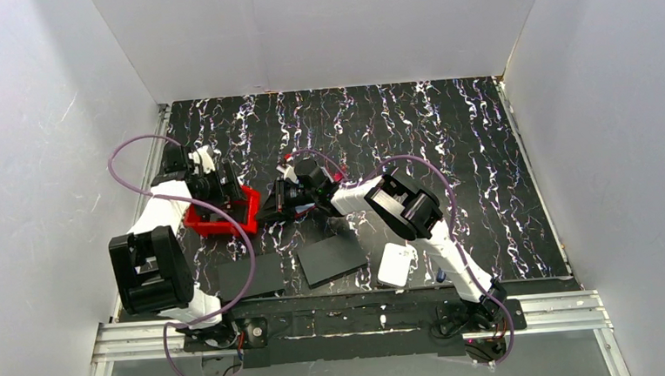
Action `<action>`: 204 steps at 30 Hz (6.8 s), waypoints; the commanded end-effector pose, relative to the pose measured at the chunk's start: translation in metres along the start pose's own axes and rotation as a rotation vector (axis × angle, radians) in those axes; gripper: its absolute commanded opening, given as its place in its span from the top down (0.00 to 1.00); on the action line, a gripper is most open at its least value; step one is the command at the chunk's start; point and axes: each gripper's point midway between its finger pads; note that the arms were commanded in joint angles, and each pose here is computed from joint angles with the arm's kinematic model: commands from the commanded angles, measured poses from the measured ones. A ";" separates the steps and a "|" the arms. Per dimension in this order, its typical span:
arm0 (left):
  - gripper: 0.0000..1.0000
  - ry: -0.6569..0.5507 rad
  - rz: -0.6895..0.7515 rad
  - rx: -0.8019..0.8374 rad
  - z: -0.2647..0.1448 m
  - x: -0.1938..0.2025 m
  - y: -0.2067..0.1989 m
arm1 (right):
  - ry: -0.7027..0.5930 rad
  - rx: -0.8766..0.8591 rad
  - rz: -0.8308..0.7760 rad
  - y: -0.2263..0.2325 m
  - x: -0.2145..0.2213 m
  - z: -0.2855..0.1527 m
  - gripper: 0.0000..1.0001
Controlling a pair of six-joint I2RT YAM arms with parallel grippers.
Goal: Put the credit cards into the card holder
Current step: Pick up the credit card from the storage box.
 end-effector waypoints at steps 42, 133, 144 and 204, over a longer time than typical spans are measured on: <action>0.05 -0.098 0.015 -0.160 0.004 -0.022 0.022 | -0.077 -0.047 -0.078 0.030 -0.016 0.003 0.99; 0.25 0.340 0.287 -0.167 0.042 0.028 0.002 | -0.269 0.075 -0.316 0.032 0.008 -0.009 0.99; 0.69 0.273 0.296 -0.172 0.026 0.024 -0.002 | -0.265 0.071 -0.316 0.031 0.007 -0.007 0.99; 1.00 -0.055 0.049 -0.035 -0.077 -0.036 -0.030 | -0.133 -0.119 -0.354 0.117 -0.022 -0.024 0.41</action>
Point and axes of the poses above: each gripper's point midway between its finger pads, its own z axis out along the fingers, its own y axis along the line the jaws close on, x = y × z, and after that the axes turned 3 degrees about -z, right-handed
